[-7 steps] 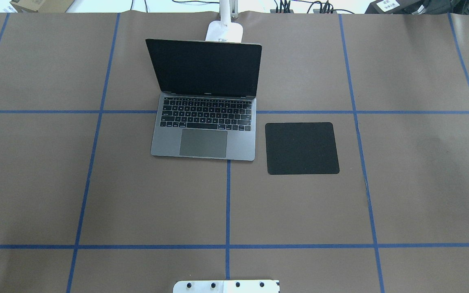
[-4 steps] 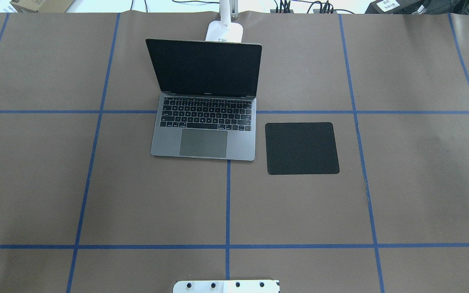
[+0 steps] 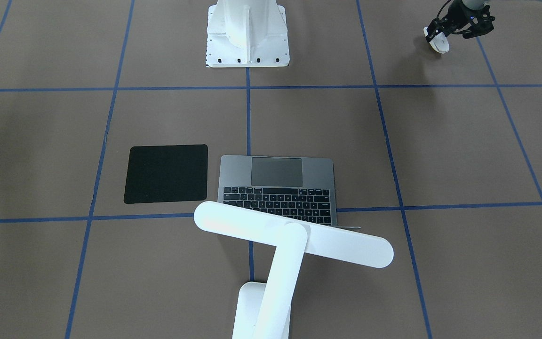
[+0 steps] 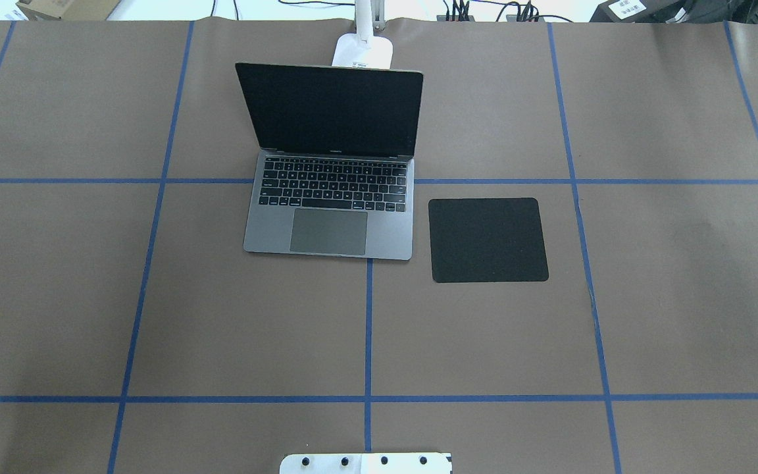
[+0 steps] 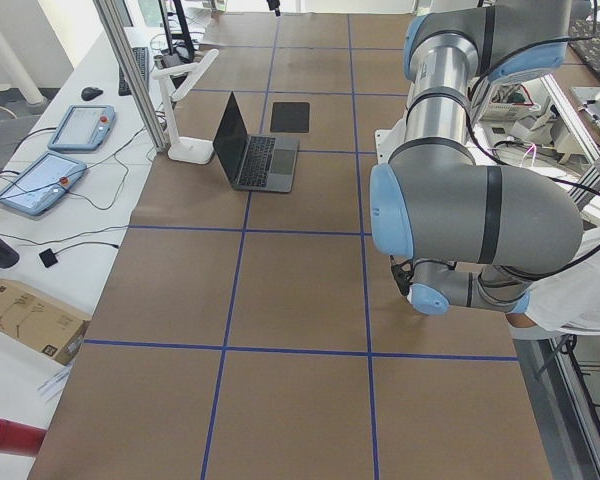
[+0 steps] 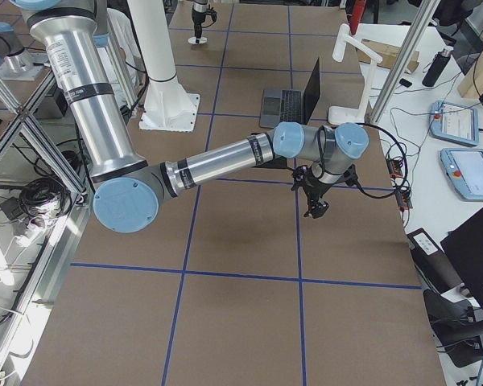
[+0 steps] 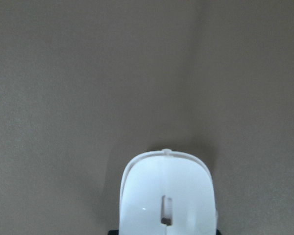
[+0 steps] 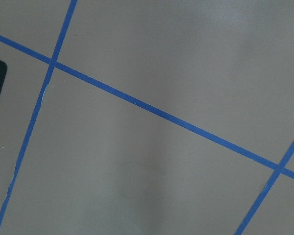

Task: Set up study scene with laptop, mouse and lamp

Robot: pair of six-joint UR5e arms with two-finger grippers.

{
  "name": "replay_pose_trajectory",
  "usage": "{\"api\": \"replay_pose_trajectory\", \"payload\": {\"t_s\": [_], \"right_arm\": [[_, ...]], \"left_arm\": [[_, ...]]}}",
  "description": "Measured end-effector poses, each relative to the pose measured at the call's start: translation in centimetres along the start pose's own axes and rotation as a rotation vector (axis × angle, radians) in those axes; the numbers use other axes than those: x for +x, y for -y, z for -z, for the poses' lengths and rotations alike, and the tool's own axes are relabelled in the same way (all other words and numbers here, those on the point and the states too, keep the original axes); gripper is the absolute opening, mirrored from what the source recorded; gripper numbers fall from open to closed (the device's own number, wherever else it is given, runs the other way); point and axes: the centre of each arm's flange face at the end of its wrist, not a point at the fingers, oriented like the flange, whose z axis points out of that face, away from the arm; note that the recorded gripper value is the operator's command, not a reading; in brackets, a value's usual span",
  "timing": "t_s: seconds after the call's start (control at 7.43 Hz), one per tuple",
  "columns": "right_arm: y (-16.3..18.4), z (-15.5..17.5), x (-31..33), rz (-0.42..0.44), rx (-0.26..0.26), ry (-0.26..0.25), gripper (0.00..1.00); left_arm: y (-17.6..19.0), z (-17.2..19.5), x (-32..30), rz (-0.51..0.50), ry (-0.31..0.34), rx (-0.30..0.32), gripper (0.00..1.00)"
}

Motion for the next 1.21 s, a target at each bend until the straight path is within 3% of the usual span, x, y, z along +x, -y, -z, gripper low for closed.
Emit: {"api": "replay_pose_trajectory", "payload": {"t_s": [0.67, 1.21], "right_arm": [[0.4, -1.6, 0.0, -0.002, -0.028, 0.012, 0.99], [1.3, -3.3, 0.9, 0.004, -0.041, 0.019, 0.99]], "left_arm": [[0.6, 3.5, 6.8, 0.011, -0.189, -0.019, 0.39], [4.1, 3.3, 13.9, -0.015, -0.289, 0.025, 0.39]]}}
